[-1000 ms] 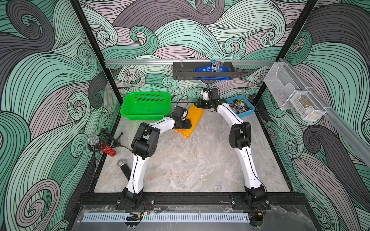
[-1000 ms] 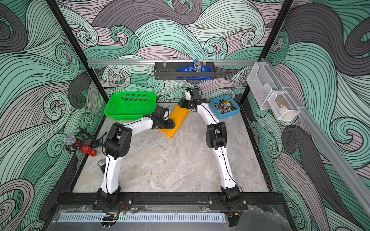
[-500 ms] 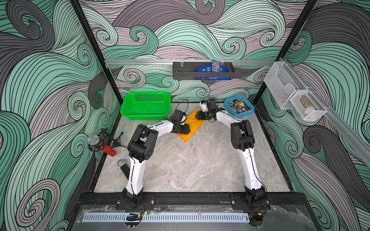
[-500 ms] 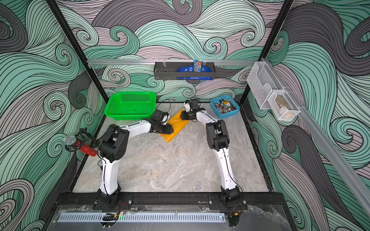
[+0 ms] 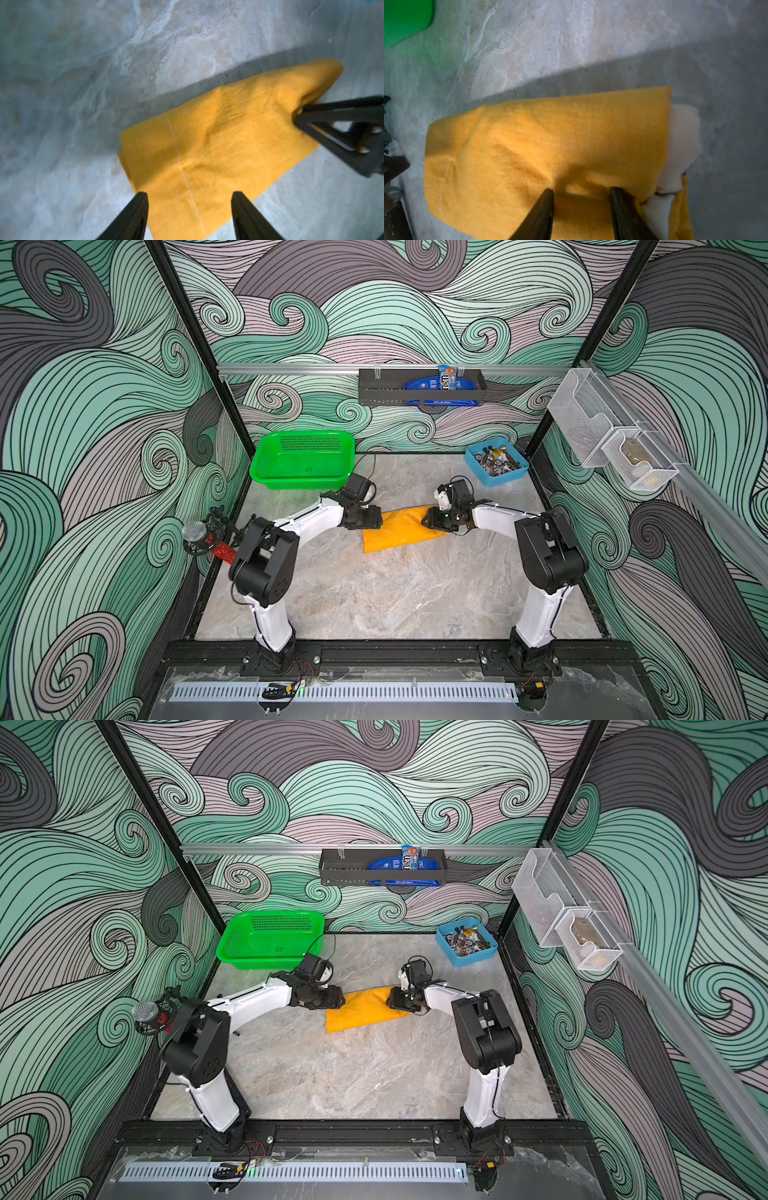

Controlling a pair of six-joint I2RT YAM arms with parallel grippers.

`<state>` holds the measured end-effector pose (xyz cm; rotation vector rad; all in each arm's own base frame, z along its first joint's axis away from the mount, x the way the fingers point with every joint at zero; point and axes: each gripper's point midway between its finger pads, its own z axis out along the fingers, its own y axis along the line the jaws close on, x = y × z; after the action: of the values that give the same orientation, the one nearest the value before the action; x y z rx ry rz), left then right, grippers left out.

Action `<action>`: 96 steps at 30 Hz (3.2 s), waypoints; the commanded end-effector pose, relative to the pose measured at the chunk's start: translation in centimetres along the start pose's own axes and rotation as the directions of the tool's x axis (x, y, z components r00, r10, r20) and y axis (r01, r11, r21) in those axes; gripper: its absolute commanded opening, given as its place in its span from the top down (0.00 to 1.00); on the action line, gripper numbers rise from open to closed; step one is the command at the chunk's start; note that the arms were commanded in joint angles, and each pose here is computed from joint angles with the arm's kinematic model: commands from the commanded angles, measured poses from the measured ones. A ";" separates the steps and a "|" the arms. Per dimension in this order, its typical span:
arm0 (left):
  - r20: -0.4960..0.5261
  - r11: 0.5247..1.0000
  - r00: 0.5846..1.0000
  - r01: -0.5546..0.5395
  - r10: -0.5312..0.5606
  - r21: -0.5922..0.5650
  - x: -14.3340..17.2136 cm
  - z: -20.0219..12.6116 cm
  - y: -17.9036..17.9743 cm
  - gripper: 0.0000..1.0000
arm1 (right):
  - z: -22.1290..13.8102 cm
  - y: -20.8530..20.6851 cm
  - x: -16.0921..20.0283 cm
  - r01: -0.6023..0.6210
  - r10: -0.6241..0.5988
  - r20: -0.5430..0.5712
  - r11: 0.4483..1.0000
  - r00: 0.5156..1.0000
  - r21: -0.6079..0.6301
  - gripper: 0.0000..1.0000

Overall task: Roll up the pillowcase
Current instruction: Move the pillowcase to the center of the board, then pick up the pillowcase at the center of the board, then place the pillowcase in the bin.

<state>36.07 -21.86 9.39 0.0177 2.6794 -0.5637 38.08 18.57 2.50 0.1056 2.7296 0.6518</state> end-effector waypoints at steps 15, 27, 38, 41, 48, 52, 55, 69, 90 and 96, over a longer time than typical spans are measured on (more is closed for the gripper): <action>-0.162 0.547 0.667 0.706 -0.728 0.450 12.6 -4.3 -4.3 0.24 | -3.3 2.5 12.0 -0.384 0.377 -0.101 0.921 0.921 -0.063 0.53; -0.125 0.573 0.680 0.690 -0.722 0.442 12.4 -0.6 -5.4 0.24 | -4.3 2.0 15.0 -0.320 0.306 -0.141 0.943 0.942 -0.088 0.56; -0.088 0.605 0.692 0.680 -0.717 0.415 13.4 3.7 -5.2 0.28 | -4.8 1.5 16.8 -0.288 0.272 -0.155 0.952 0.950 -0.098 0.58; -0.097 0.619 0.703 0.675 -0.704 0.402 13.9 4.7 -5.4 0.33 | -4.9 1.7 16.9 -0.274 0.256 -0.158 0.956 0.954 -0.107 0.59; -0.090 0.625 0.721 0.650 -0.687 0.433 13.6 5.3 -6.0 0.62 | -5.3 3.2 16.2 -0.224 0.201 -0.155 0.962 0.967 -0.155 0.59; -0.075 0.632 0.738 0.621 -0.671 0.463 12.2 4.6 -7.1 0.84 | -6.9 5.5 14.1 -0.165 0.145 -0.102 0.960 0.984 -0.224 0.54; -0.051 0.602 0.726 0.605 -0.686 0.521 10.1 2.8 -7.6 0.96 | -9.5 7.0 11.0 -0.078 0.080 0.002 0.969 0.997 -0.234 0.41; 0.440 0.672 0.579 0.274 -0.686 0.688 -13.1 -15.6 -3.4 1.00 | -20.2 6.7 1.4 0.167 -0.088 0.405 0.972 0.910 -0.166 0.00; 0.572 0.709 0.464 0.202 -0.677 0.676 -38.2 -12.1 15.3 1.00 | -18.8 4.0 -4.7 0.090 -0.067 0.417 0.995 0.906 -0.036 0.00; 0.521 0.697 0.498 0.276 -0.693 0.662 -37.6 -6.2 19.5 1.00 | -16.6 3.7 -6.1 0.080 -0.066 0.371 0.997 0.926 -0.024 0.00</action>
<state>70.05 1.92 20.07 -0.8330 1.6111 -1.0980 37.46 13.77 20.08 0.1264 2.3380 0.6091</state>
